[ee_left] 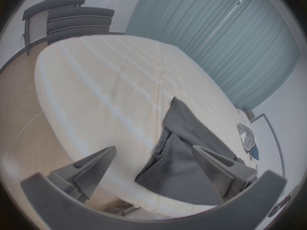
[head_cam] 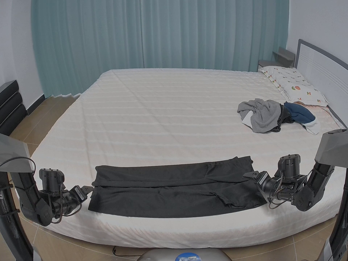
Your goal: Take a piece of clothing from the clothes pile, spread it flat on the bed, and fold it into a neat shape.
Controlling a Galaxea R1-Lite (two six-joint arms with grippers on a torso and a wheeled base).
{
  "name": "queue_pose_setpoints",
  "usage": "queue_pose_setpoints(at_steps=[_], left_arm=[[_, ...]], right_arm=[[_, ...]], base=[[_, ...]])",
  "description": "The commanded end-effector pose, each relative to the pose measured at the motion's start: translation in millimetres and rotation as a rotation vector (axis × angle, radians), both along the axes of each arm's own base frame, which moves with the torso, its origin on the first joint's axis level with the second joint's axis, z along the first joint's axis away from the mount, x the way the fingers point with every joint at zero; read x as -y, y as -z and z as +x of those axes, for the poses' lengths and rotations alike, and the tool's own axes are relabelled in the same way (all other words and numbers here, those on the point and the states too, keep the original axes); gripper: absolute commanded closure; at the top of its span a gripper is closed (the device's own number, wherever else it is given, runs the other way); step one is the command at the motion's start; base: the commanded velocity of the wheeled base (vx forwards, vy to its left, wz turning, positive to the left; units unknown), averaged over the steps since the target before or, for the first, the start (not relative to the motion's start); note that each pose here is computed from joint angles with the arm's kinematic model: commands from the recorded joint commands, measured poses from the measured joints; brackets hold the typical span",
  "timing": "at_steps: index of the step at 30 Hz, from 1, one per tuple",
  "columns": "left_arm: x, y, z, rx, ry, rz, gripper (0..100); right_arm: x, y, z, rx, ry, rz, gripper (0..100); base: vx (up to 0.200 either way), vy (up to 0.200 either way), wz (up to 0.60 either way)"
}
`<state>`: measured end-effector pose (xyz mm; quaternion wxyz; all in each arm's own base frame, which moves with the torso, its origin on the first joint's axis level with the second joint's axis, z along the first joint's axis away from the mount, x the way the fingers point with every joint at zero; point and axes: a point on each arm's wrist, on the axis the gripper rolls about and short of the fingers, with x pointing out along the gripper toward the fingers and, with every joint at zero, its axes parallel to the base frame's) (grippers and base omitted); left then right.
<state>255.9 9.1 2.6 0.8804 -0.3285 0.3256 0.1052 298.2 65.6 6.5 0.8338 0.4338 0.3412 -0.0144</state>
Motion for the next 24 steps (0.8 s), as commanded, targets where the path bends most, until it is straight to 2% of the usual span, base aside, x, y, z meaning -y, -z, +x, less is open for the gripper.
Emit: queue_pose_setpoints(at_steps=[1,4,6,8,11,13,18,24], left_arm=[[-1.5,-14.9,14.6,0.091,-0.009,-0.008,0],[-0.4,-22.6,34.4,0.15,-0.012,-0.032,0],[-0.1,-29.9,51.0,0.2,0.014,-0.037,0],[0.6,-33.8,58.1,0.21,0.052,-0.055,0],[3.8,-31.4,63.6,0.155,0.173,-0.081,0],[4.6,-28.3,71.1,0.143,0.207,-0.082,0],[6.1,-1.3,85.6,0.094,0.226,-0.062,0],[6.6,13.1,86.0,0.056,0.22,-0.033,0]], right_arm=[[9.3,-1.3,2.6,0.009,0.024,0.011,0],[16.2,-3.2,0.7,0.012,0.011,0.037,0],[14.9,-2.4,-1.0,0.005,0.001,0.04,0],[13.5,-1.7,-1.6,0.002,-0.004,0.04,0],[14.5,-2.2,-1.5,0.004,-0.001,0.04,0],[15.4,-2.2,-1.3,0.004,0.002,0.04,0],[12.5,-2.4,-1.4,-0.004,0.01,0.066,0],[9.6,-14.3,-3.4,0.025,-0.001,0.072,0]], base=[[0.0,0.0,0.0],[0.0,0.0,0.0],[0.0,0.0,0.0],[0.0,0.0,0.0],[0.0,0.0,0.0],[0.0,0.0,0.0],[0.0,0.0,0.0],[0.0,0.0,0.0]])
